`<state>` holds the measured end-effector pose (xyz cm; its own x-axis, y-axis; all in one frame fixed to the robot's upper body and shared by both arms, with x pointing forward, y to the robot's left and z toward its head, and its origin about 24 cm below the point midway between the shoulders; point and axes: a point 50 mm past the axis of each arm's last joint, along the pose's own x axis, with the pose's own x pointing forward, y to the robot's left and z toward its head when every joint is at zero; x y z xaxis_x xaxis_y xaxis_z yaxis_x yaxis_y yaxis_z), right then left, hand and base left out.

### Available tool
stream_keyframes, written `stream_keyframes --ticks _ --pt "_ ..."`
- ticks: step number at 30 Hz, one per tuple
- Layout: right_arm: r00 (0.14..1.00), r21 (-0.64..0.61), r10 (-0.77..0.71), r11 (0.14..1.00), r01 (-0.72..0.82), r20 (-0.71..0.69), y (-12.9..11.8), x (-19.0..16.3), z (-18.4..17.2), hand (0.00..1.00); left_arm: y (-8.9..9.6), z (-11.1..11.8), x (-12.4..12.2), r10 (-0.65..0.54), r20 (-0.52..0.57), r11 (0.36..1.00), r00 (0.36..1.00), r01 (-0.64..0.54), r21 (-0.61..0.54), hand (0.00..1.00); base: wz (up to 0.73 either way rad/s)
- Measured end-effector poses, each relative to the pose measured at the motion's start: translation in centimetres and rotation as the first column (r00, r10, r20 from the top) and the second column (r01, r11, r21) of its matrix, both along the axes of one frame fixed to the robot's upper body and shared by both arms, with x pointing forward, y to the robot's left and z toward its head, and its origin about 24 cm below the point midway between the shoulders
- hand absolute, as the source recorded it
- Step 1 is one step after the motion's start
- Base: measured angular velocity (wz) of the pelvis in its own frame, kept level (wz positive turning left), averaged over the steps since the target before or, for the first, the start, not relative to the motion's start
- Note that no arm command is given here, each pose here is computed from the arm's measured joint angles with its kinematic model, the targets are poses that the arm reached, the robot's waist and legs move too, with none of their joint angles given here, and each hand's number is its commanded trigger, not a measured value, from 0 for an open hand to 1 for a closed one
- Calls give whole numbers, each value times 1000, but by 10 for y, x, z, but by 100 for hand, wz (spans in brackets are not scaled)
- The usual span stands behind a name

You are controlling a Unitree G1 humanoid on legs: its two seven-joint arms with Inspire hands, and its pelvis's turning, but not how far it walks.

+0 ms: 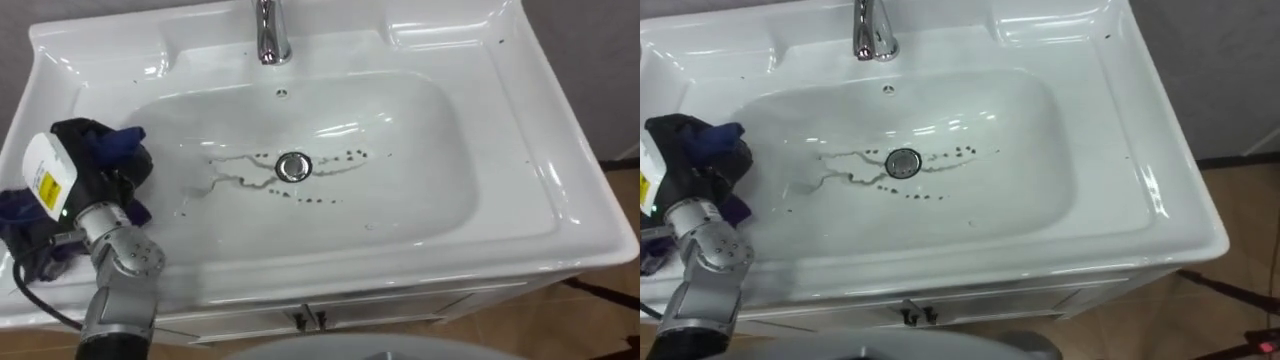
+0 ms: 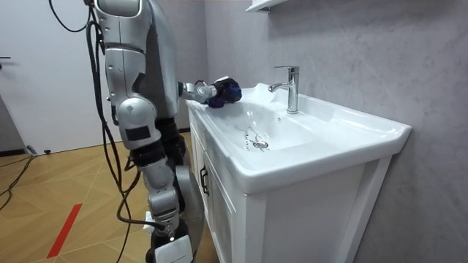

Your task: Wipe basin

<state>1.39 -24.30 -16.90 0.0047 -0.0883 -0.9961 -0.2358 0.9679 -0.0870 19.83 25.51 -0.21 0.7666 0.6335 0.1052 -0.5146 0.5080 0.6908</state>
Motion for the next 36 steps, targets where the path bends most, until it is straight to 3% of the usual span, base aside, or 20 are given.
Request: stream_keyframes --ticks 5,19,36 --pt "1000 -6 3 1000 -3 -7 0 -4 0 0 -11 16 7 -45 82 999 996 46 -12 100 -16" --pt "998 0 -27 1000 27 -60 1 -22 -1 0 -20 19 10 -92 105 995 990 94 -13 100 -5" --pt "998 21 -29 999 30 -52 2 -18 -1 0 -23 20 11 -116 120 993 986 118 -11 100 -2"
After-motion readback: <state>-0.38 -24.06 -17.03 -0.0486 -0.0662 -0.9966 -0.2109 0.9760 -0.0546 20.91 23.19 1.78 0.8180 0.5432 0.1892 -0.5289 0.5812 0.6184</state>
